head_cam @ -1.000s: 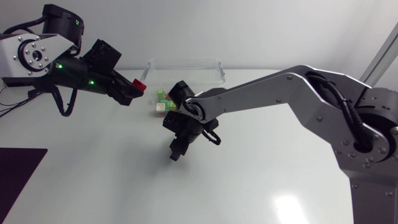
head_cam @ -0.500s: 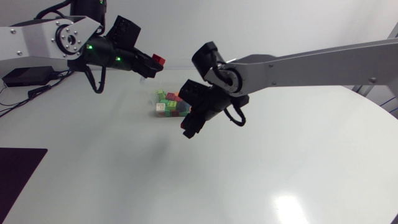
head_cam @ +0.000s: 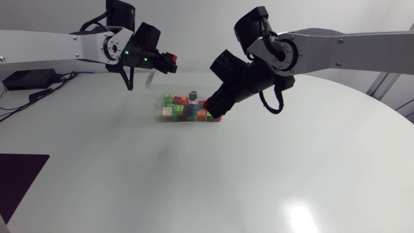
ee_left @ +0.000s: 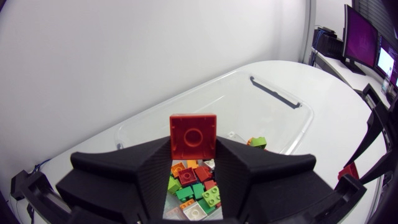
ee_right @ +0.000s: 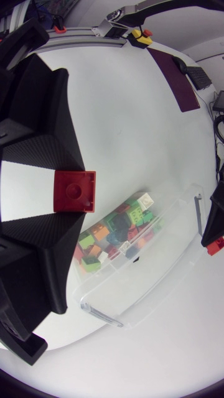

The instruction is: Place the duplo bricks in the container

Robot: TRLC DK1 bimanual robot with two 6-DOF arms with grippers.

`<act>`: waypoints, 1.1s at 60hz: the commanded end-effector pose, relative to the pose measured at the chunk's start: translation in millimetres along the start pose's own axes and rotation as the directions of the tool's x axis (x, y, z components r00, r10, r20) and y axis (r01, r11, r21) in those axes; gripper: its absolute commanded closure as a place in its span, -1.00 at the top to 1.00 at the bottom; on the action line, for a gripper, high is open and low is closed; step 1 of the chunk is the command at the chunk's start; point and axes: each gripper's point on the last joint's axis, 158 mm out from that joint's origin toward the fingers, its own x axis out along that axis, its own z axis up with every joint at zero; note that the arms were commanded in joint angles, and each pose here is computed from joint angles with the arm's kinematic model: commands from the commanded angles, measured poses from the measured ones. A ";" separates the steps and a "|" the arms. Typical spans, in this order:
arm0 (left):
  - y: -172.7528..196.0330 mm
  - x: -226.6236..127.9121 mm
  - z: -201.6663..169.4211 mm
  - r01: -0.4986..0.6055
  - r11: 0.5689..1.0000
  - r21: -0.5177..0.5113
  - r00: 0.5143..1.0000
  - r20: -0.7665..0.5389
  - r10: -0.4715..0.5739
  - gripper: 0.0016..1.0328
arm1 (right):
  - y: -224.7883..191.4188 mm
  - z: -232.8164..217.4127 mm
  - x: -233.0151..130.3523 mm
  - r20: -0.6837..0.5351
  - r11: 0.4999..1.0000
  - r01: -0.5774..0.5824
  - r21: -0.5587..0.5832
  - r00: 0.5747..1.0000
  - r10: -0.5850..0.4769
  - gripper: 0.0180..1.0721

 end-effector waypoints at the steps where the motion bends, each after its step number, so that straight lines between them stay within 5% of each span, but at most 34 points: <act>1: 3.8 10.3 6.9 -0.026 0.999 -0.019 0.999 0.023 0.027 -0.05 | -5.7 11.6 -10.0 0.034 1.000 0.012 0.028 0.999 -0.013 -0.36; 5: 6.4 14.3 5.2 -0.052 0.999 -0.012 0.998 0.020 0.052 0.67 | -9.6 19.6 -13.5 0.057 0.999 0.022 0.034 0.998 -0.024 -0.36; 8: 8.7 15.3 3.8 -0.067 0.998 -0.010 0.998 0.016 0.067 0.90 | -14.6 26.1 -16.5 0.076 0.999 0.034 0.042 0.996 -0.037 -0.36; 29: 29.3 -18.4 6.3 -0.103 0.994 -0.027 0.994 -0.028 0.102 0.91 | -45.8 65.5 -29.7 0.192 0.992 0.097 0.085 0.975 -0.112 -0.36; 66: -7.7 -133.7 -11.1 -0.084 0.996 0.016 0.996 -0.013 0.084 0.91 | -113.1 91.6 6.1 0.286 0.972 0.159 0.175 0.936 -0.205 -0.36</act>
